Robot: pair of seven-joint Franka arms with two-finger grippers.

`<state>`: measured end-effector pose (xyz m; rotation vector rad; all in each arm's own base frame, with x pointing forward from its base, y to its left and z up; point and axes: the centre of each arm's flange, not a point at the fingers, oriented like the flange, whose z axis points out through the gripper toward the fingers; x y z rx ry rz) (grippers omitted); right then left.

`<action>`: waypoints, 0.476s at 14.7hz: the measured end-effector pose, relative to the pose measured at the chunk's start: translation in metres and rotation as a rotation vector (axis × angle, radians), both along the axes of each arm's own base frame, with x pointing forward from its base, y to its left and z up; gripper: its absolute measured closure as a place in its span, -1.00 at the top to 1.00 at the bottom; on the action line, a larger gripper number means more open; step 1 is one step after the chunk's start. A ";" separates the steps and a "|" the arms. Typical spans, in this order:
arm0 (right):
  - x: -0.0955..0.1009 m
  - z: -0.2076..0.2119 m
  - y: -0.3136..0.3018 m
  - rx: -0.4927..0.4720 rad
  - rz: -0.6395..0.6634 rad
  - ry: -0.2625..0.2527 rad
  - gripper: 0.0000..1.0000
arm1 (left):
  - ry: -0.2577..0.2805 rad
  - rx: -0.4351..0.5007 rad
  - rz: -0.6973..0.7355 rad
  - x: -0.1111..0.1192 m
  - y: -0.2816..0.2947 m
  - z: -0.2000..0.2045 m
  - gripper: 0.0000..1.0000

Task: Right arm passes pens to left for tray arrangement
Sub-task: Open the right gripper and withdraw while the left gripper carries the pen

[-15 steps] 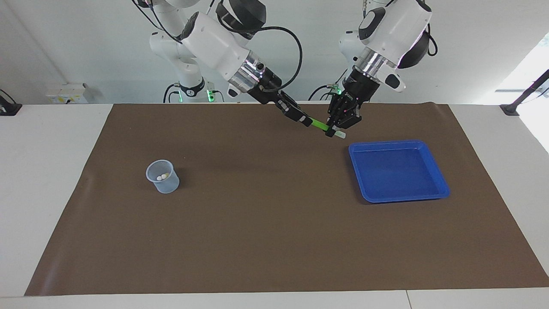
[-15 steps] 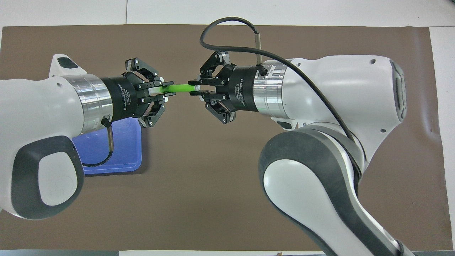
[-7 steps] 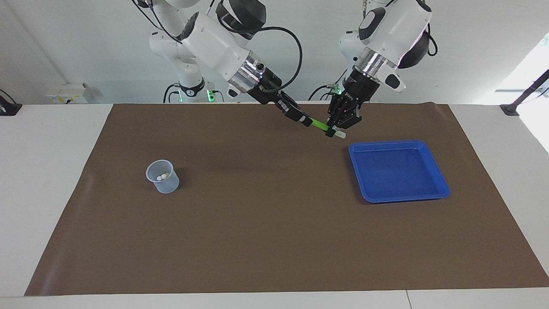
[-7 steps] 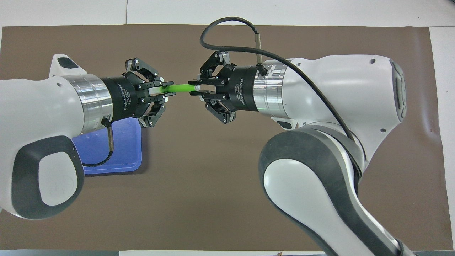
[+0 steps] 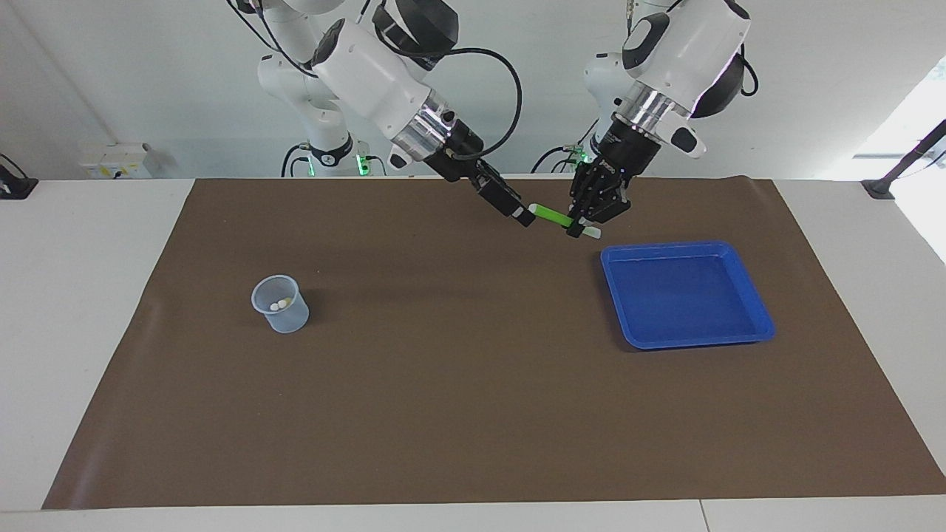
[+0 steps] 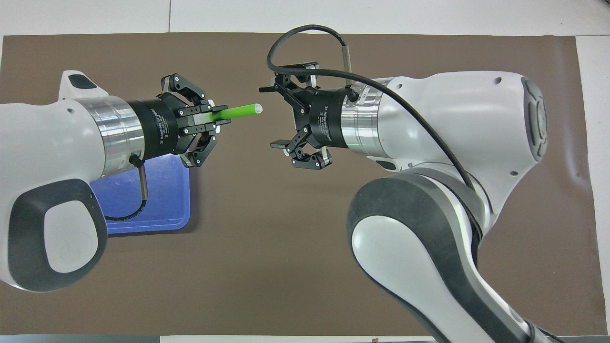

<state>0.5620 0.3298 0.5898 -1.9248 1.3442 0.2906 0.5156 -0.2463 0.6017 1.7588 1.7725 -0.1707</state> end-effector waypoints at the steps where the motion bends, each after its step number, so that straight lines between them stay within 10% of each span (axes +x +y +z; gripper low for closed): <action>1: 0.001 -0.002 -0.003 -0.036 0.012 -0.008 1.00 | -0.001 0.000 0.003 0.001 0.002 0.000 -0.63; 7: 0.021 -0.008 -0.061 -0.194 0.078 -0.063 1.00 | -0.039 0.119 -0.165 0.019 0.064 -0.014 -0.63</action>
